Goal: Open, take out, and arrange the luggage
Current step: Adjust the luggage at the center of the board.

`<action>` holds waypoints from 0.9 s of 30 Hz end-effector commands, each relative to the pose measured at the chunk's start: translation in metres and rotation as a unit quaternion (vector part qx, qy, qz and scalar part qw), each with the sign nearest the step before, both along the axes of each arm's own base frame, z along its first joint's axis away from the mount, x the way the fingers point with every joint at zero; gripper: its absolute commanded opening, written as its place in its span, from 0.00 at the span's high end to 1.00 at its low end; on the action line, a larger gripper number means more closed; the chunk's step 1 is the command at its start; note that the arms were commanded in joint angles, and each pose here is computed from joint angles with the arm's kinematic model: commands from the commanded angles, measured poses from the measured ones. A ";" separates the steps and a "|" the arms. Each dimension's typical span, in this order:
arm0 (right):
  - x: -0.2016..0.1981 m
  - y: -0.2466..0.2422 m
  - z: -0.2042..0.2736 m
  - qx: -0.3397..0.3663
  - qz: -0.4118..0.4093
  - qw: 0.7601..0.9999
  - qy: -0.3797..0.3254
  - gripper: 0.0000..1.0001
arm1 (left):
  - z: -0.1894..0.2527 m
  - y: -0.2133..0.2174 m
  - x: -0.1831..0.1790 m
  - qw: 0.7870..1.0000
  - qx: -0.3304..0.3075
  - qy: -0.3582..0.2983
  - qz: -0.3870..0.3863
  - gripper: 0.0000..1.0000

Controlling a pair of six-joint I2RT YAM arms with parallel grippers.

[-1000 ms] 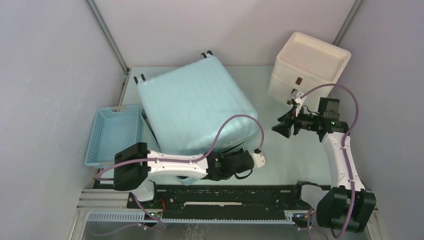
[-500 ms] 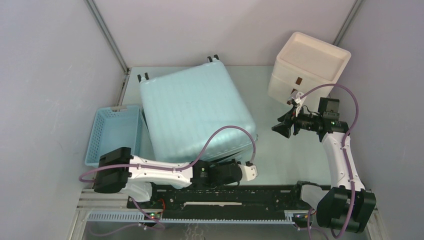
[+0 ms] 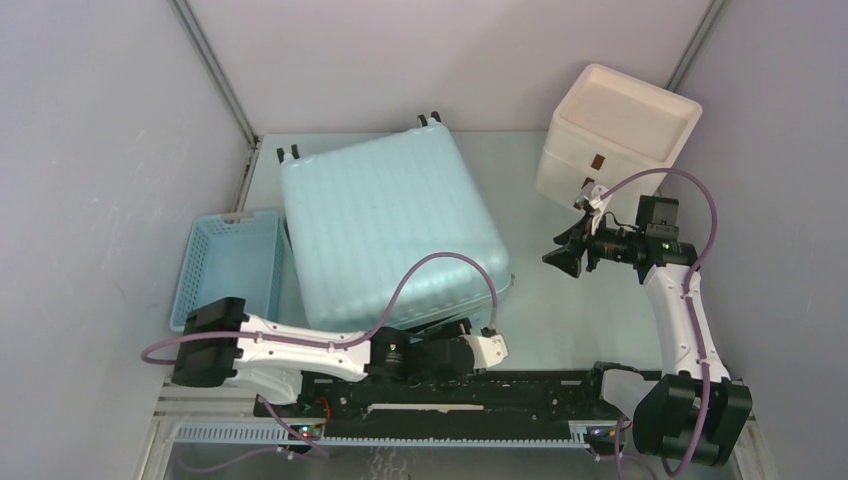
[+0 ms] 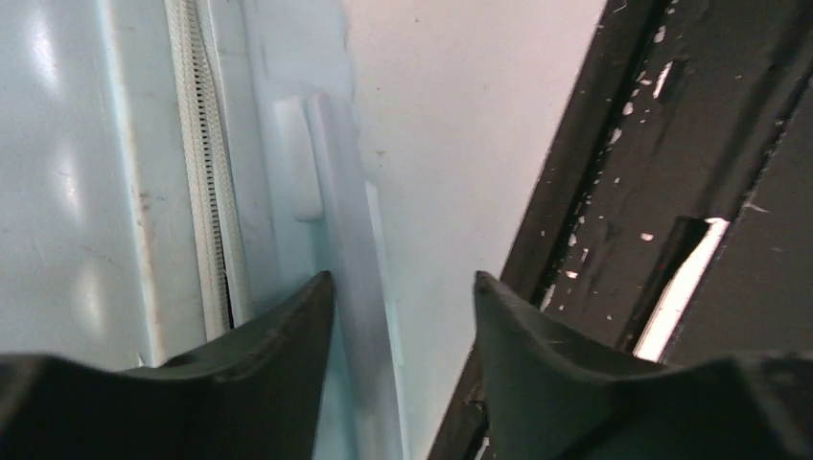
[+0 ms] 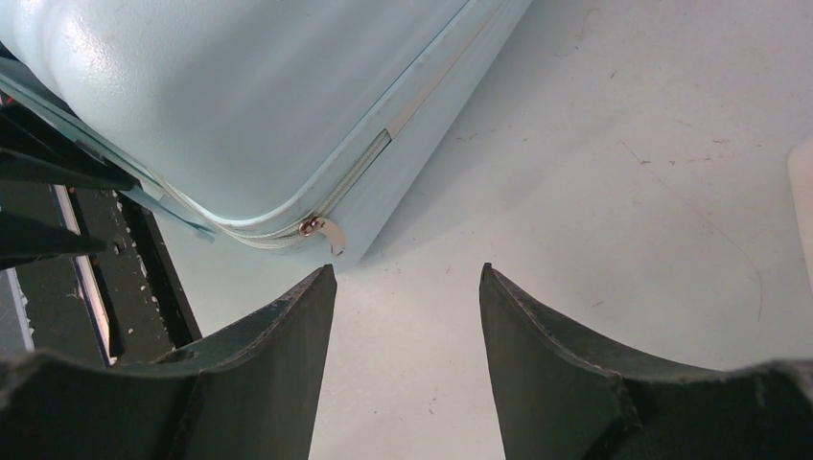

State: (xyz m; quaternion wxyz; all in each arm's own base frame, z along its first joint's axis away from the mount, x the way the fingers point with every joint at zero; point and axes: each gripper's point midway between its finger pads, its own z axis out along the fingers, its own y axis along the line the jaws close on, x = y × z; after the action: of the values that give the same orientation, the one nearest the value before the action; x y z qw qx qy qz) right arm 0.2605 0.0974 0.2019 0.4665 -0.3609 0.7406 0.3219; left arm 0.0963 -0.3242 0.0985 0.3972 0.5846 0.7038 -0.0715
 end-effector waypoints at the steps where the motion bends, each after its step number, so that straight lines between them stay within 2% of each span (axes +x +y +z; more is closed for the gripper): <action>1: 0.000 0.001 0.006 0.004 0.011 1.000 -0.014 0.34 | 0.024 -0.010 -0.013 0.997 -0.072 0.030 0.015 0.37; 7: -0.001 0.002 0.007 0.005 0.013 1.000 -0.014 0.34 | 0.073 -0.019 -0.013 0.987 -0.159 0.032 0.014 0.27; 14: -0.001 0.002 0.007 0.004 0.015 1.000 -0.017 0.34 | 0.137 -0.006 -0.011 0.958 -0.284 0.035 0.025 0.05; 16: -0.001 0.002 0.007 0.004 0.015 1.000 -0.018 0.34 | 0.158 0.004 -0.007 0.944 -0.327 0.035 0.036 0.00; 21: -0.002 0.002 0.008 0.005 0.016 1.000 -0.018 0.34 | 0.207 0.046 0.019 0.901 -0.424 0.042 0.078 0.00; 27: -0.002 0.002 0.008 0.005 0.017 1.000 -0.019 0.34 | 0.256 0.128 0.059 0.830 -0.531 -0.005 0.172 0.00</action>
State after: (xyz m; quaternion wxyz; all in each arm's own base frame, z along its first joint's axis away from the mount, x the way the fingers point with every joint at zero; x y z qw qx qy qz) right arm 0.2578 0.0994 0.2024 0.4669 -0.3680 0.7344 0.3274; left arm 0.1413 -0.2312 0.3368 0.6282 0.2310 0.6552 -0.3503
